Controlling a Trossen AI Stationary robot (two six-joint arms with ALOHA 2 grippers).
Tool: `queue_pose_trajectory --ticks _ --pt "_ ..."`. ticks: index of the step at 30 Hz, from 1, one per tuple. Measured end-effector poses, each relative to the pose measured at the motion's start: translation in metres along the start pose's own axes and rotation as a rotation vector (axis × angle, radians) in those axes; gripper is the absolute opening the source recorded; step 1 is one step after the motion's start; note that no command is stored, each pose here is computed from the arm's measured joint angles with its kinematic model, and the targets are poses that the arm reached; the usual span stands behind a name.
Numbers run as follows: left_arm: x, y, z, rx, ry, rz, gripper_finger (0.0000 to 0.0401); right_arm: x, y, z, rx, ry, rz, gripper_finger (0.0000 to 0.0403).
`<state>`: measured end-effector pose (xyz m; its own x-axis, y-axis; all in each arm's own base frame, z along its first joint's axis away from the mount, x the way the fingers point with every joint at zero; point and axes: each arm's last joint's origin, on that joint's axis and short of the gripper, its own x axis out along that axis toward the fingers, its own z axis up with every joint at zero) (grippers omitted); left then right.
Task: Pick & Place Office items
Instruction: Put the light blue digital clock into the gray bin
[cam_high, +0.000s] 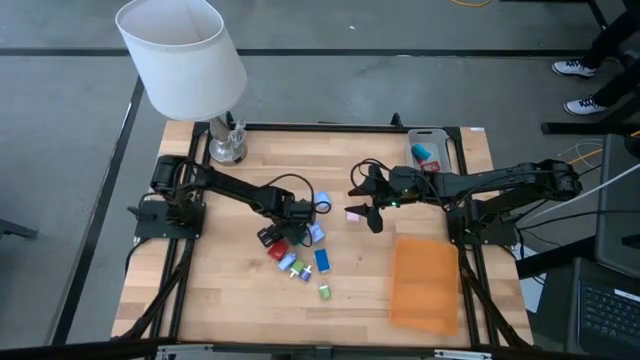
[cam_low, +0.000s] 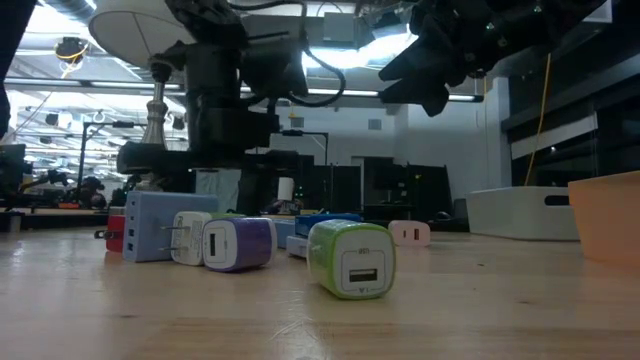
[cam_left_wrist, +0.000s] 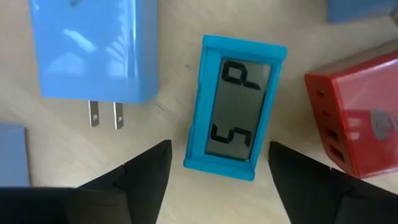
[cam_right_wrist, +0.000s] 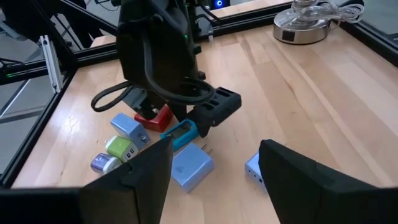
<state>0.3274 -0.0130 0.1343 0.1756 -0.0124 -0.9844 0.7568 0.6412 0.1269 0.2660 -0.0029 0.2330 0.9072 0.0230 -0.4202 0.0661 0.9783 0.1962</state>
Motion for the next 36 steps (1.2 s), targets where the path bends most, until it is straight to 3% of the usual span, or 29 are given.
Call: queue_pose_trajectory --ticks 4,11,19,24,31,36 --pt "0.0 0.001 0.002 0.008 -0.035 -0.009 0.0224 0.0 0.0 0.0 -0.004 0.001 0.006 0.0236" --pt "0.001 0.0 0.002 -0.078 -0.049 -0.033 0.0152 0.0 0.0 0.0 -0.014 0.001 0.009 0.0236" --pt "-0.01 0.003 -0.006 -0.229 -0.011 0.028 0.015 0.0 0.001 0.004 -0.032 -0.043 0.016 0.0236" --pt "-0.045 0.01 -0.015 -0.325 -0.013 0.19 0.015 -0.002 0.002 0.011 -0.061 -0.112 0.02 0.0236" --pt "-0.1 0.011 -0.029 -0.44 -0.039 0.461 0.015 -0.002 -0.002 0.015 -0.072 -0.166 -0.138 0.0236" --pt "-0.134 0.012 -0.036 -0.519 0.008 0.759 0.015 -0.005 -0.001 0.026 -0.017 -0.288 -0.13 0.0236"
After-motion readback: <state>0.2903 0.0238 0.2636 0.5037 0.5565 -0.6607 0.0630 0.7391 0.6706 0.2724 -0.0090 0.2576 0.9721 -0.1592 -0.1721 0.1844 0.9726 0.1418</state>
